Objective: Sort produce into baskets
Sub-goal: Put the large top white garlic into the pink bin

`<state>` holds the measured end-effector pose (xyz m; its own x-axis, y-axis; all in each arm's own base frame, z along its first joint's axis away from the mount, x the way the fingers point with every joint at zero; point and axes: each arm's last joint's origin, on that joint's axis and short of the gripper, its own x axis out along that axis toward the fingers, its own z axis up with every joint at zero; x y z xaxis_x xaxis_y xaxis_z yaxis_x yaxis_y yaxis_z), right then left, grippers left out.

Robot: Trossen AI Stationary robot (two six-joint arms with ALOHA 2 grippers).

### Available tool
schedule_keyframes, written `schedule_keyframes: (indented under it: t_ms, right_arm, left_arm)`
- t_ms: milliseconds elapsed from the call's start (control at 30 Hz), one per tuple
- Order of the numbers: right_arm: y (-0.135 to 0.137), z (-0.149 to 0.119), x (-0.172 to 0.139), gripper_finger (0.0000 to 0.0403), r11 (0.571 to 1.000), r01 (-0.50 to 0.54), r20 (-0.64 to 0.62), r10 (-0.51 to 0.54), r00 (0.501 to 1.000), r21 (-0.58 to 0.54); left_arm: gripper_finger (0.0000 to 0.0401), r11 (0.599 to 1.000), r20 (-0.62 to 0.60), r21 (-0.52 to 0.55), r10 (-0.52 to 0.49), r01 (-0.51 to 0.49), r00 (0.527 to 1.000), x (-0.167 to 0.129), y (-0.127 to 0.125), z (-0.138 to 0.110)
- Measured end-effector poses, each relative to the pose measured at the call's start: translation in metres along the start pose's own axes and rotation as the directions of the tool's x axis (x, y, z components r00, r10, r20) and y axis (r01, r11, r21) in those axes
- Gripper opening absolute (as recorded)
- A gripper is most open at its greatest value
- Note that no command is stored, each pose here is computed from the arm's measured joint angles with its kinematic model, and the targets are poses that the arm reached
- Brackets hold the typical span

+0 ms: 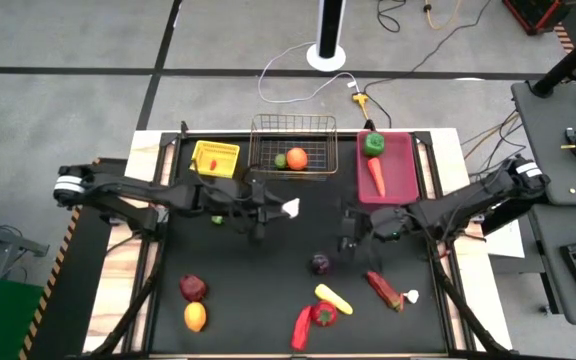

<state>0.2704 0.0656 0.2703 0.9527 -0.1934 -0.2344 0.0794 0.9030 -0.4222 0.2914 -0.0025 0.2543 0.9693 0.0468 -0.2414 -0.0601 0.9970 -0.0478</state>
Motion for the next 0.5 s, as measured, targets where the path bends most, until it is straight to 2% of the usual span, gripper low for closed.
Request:
schedule_keyframes:
  t_ms: [300, 500]
  right_arm:
    - [-0.001, 0.002, 0.000, 0.0304, 0.999, 0.011, 0.020, -0.011, 1.000, -0.031]
    - [-0.001, 0.002, 0.000, 0.0299, 0.998, 0.016, 0.014, -0.015, 1.000, -0.057]
  left_arm:
    - [0.0115, 0.989, 0.162, -0.085, -0.107, 0.122, 0.981, 0.032, -0.004, -0.008]
    - [0.0115, 0.981, 0.237, -0.110, -0.130, 0.160, 0.963, 0.041, -0.005, -0.009]
